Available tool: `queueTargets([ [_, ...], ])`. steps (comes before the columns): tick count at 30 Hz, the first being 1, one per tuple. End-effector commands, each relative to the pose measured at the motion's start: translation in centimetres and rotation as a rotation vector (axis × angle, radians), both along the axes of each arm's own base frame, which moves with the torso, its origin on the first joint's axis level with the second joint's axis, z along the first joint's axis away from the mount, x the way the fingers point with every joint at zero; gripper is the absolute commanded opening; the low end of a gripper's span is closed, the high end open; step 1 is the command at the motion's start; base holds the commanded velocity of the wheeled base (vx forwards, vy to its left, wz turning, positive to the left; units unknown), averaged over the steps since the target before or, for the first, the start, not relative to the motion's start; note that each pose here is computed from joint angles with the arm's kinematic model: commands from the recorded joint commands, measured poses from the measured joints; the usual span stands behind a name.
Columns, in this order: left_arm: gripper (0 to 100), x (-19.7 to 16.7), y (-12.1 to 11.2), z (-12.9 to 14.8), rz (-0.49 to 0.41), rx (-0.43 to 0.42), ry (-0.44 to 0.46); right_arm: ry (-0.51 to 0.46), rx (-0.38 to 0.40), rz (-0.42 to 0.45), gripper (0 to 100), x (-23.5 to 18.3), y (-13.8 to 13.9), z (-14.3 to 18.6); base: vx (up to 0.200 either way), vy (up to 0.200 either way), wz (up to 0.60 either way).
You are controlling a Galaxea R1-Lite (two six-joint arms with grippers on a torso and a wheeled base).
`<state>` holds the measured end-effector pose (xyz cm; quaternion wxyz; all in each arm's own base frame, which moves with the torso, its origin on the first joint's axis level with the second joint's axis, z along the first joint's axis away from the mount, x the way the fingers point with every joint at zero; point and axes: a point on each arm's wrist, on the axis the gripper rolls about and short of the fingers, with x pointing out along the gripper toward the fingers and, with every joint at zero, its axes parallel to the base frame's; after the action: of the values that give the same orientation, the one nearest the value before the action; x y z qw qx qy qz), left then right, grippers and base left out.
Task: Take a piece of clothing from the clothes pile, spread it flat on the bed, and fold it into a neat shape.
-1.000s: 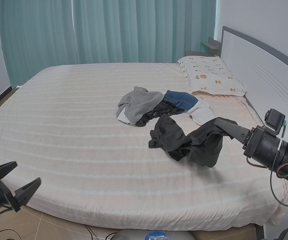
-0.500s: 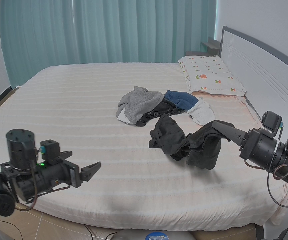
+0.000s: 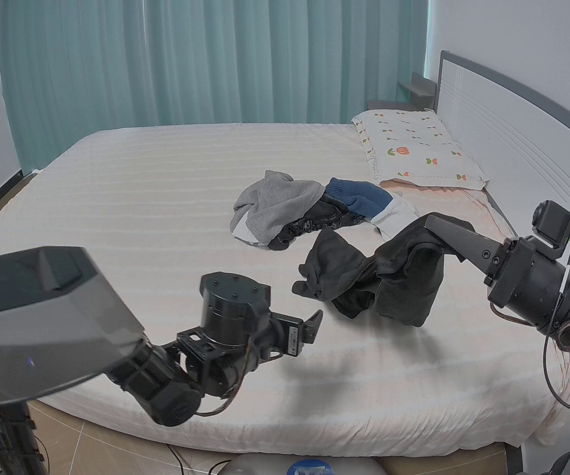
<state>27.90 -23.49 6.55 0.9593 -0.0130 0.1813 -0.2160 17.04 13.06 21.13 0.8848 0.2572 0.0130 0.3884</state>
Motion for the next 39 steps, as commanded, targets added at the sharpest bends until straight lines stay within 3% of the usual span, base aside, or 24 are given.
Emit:
queueTargets([
  [1,100,0.9,-2.5,-3.3,-0.015,0.018,0.018,-0.029,0.012,0.031,0,-0.7,0.4,0.6,0.000,0.000,0.00],
  [18,100,4.1,-3.5,-3.5,0.016,-0.048,-0.046,-0.096,0.043,0.077,0,-2.5,0.1,2.1,0.000,0.000,0.00],
  [27,100,7.0,-2.8,-5.8,0.083,-0.094,-0.013,-0.109,0.052,0.080,0,-2.6,0.0,2.4,0.000,0.000,0.00],
  [31,100,10.7,-3.7,-7.5,0.116,-0.130,-0.053,-0.100,0.051,0.074,0,-2.3,0.0,2.3,0.000,0.000,0.00],
  [39,100,12.6,-5.1,-9.2,0.118,-0.106,-0.018,-0.074,0.032,0.018,0,-1.0,-0.5,1.7,0.000,0.000,0.00],
])
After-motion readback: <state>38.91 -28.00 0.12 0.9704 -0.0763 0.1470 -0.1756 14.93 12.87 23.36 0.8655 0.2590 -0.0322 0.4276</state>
